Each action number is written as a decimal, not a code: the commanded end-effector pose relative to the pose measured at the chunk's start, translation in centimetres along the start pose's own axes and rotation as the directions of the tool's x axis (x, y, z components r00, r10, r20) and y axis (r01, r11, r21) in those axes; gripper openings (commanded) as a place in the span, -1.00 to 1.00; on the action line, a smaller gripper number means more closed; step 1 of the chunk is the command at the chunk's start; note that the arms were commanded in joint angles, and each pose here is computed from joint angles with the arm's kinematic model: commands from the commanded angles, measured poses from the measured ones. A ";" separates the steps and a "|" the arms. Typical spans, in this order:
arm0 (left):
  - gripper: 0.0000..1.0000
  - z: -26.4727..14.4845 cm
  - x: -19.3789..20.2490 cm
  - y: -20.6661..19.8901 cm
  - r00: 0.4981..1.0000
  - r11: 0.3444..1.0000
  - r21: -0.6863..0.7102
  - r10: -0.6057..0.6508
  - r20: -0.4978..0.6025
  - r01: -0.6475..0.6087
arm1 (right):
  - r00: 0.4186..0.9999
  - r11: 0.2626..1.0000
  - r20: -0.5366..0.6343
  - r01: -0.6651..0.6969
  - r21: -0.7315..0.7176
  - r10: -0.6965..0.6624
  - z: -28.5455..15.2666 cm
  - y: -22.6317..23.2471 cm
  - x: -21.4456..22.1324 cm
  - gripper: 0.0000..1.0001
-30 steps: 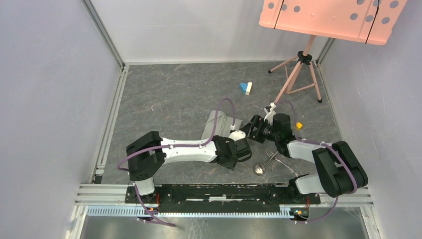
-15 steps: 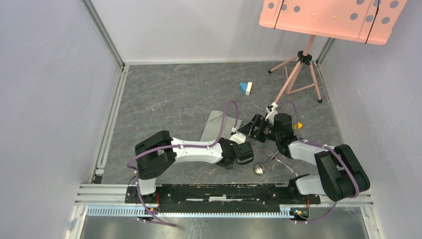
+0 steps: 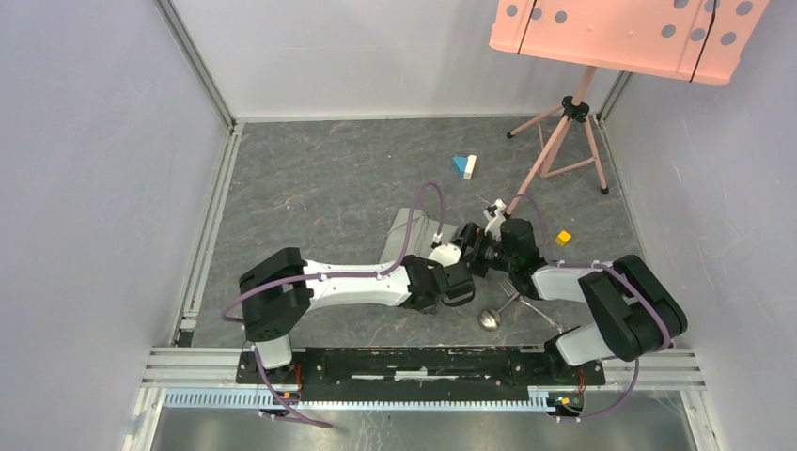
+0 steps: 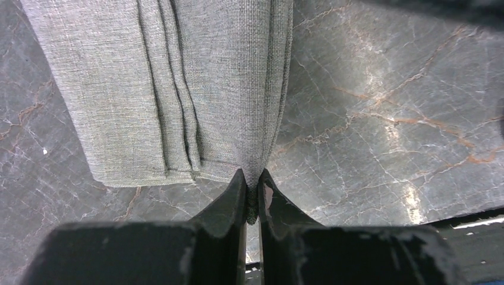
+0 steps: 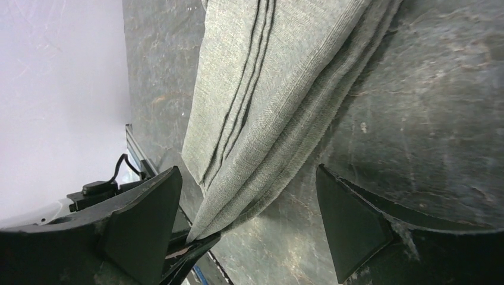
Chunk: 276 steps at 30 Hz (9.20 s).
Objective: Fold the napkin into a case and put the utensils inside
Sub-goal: Pick up the 2/3-rectangle-folded napkin at the center of the board, then fold the 2/3-rectangle-folded napkin at the center of the board, then grasp the top corner of the smaller rectangle folded napkin from the folded napkin.
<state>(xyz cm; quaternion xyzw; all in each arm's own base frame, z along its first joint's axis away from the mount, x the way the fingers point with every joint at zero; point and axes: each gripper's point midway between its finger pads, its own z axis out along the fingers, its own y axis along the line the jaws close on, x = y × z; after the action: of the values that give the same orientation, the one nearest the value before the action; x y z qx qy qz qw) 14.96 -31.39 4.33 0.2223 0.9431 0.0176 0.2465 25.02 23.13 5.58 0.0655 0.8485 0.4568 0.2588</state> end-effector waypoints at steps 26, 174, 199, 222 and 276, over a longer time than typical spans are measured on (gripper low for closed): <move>-0.95 -3.4 -2.5 1.7 0.994 0.999 0.024 -0.038 0.107 0.036 | 0.988 0.985 0.015 -0.151 -0.084 0.153 2.1 0.8 1.3 0.72; 0.36 3.2 -10.9 15.1 0.707 0.692 0.454 -0.686 0.170 0.562 | 0.869 0.638 -0.121 0.441 0.631 -0.480 9.2 3.3 -7.9 -0.99; -0.54 8.9 -8.1 10.0 0.605 0.514 0.560 -0.796 0.028 0.650 | 0.886 0.610 -0.177 0.428 0.667 -0.429 12.7 5.5 -5.6 -0.99; -0.42 7.7 -6.0 11.3 0.536 0.467 0.556 -0.843 0.045 0.688 | 0.987 0.815 0.023 0.119 0.567 -0.160 16.3 5.2 -2.6 -0.84; 0.38 4.1 -15.4 14.5 0.672 0.652 0.278 -0.740 0.030 0.706 | 0.822 0.821 -0.108 0.531 -0.213 -0.559 3.3 2.3 -0.2 0.44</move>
<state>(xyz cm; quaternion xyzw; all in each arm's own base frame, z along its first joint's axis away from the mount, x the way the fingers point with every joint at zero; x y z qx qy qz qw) 34.44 -26.93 10.09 -0.1398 0.9184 -0.2709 0.2523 26.54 25.62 3.89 -0.2254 0.8346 0.4165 0.2814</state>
